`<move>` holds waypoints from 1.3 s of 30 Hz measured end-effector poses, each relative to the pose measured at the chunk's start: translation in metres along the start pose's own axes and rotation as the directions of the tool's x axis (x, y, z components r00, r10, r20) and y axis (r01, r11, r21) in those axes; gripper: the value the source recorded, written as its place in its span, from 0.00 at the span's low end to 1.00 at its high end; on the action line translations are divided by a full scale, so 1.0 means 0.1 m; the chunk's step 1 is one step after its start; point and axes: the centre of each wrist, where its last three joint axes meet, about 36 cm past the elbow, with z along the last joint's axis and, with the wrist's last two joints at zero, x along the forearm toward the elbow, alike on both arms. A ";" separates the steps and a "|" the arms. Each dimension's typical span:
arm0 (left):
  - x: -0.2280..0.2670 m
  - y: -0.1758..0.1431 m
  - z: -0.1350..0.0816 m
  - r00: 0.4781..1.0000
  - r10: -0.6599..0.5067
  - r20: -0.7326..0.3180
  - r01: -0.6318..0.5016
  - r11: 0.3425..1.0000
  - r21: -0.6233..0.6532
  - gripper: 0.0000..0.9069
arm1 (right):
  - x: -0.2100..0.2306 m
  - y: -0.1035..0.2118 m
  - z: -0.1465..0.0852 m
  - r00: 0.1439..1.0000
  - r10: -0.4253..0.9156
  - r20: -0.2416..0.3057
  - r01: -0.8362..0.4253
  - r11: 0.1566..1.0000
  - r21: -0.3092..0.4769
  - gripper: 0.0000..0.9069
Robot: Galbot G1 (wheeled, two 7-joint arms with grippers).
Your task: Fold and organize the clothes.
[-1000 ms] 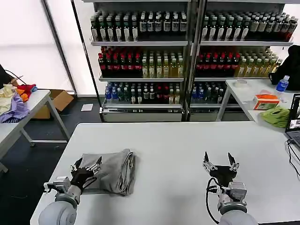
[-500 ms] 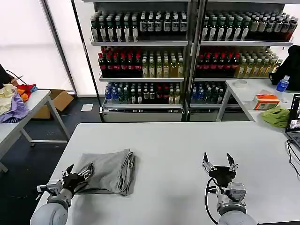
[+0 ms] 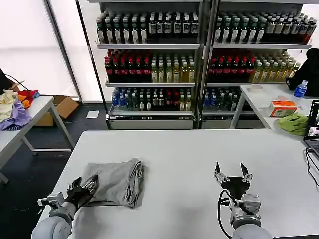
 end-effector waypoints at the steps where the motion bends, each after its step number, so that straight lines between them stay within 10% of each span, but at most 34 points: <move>1: 0.00 0.01 0.00 1.000 0.003 -0.004 -0.003 1.000 0.011 0.01 | 0.00 0.00 0.00 1.000 0.000 0.001 0.000 1.000 0.000 1.00; 25: 0.06 -0.06 -0.02 0.999 0.032 0.033 -0.032 0.999 0.011 0.01 | -0.04 0.00 -0.02 1.000 0.006 0.009 -0.006 1.000 -0.005 1.00; 39: 0.37 1.02 -0.76 0.970 -0.189 0.156 0.207 0.972 -0.114 0.00 | -0.11 0.04 -0.03 1.000 -0.007 0.005 0.007 1.000 -0.011 1.00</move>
